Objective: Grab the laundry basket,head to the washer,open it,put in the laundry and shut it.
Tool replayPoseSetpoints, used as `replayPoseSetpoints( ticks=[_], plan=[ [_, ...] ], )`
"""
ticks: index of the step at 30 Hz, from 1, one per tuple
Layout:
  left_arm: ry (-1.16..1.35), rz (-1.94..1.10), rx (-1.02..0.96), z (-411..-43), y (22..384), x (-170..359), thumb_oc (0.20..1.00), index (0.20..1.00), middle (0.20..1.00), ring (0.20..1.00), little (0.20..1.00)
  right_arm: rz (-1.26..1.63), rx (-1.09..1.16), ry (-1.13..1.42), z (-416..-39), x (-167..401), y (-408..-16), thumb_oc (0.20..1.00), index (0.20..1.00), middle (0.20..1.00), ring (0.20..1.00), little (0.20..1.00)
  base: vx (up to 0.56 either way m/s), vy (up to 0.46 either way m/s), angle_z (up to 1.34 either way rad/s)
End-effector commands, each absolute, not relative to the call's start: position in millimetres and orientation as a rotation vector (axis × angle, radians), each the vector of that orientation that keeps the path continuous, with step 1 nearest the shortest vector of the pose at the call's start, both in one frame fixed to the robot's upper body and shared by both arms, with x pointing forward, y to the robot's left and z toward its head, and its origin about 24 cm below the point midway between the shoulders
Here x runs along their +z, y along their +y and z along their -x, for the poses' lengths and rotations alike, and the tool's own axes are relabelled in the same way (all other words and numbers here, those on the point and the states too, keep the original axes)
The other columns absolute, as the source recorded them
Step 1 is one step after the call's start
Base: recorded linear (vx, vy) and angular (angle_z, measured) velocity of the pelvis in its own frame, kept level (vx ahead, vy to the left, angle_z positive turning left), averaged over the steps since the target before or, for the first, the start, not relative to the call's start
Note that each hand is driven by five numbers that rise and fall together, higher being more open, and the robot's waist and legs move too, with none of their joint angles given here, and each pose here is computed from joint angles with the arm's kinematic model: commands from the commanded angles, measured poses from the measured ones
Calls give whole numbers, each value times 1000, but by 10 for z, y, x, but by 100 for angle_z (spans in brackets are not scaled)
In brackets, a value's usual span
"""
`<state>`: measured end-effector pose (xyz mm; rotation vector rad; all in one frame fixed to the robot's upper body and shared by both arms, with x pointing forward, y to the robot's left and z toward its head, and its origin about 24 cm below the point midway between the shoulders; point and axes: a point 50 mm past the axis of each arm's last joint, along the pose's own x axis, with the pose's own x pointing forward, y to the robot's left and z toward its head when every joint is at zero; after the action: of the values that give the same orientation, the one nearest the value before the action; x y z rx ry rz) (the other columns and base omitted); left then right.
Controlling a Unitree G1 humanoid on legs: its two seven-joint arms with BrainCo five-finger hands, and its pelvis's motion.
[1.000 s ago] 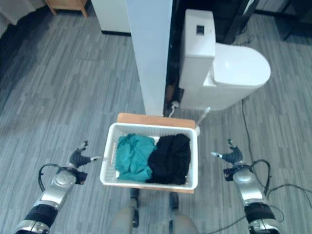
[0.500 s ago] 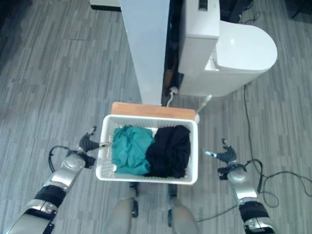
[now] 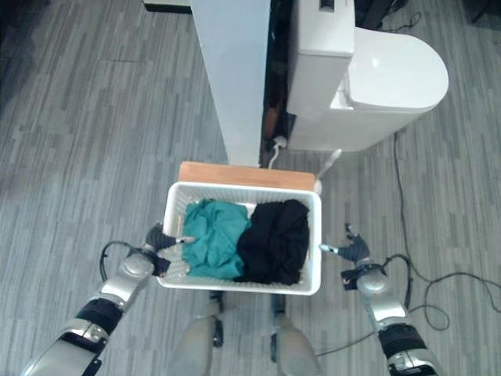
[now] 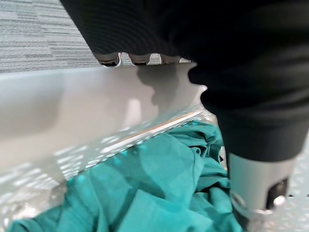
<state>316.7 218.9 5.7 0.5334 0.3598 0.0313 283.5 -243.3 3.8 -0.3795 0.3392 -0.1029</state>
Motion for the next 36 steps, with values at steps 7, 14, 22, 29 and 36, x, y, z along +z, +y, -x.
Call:
replayPoseSetpoints(
  ticks=[7, 14, 22, 29, 36],
  plan=[
    [295, -582, 1, -3338, 1865, 118, 1000, 1000, 1000, 1000, 1000, 389, -26, 200, -3070, 291, -2135, 1000, 1000, 1000, 1000, 1000, 0, 0, 0],
    [249, -639, 32, -3432, 1815, 238, 1000, 1000, 1000, 1000, 1000, 483, -38, 213, -3185, 294, -2029, 1000, 1000, 1000, 1000, 1000, -1, 2, 2],
    [203, -708, 67, -3527, 1792, 367, 1000, 1000, 1000, 1000, 1000, 467, -29, 236, -3179, 218, -1946, 1000, 1000, 1000, 1000, 1000, 1, 0, 4],
    [222, -701, 59, -3549, 1696, 326, 1000, 1000, 1000, 1000, 1000, 390, 32, 245, -3171, 153, -1722, 1000, 1000, 1000, 1000, 1000, 3, 5, 0],
    [235, -763, 9, -3600, 1604, 321, 1000, 1000, 1000, 1000, 1000, 354, 55, 239, -3256, 194, -1622, 1000, 1000, 1000, 1000, 1000, 7, 33, -6]
  ],
)
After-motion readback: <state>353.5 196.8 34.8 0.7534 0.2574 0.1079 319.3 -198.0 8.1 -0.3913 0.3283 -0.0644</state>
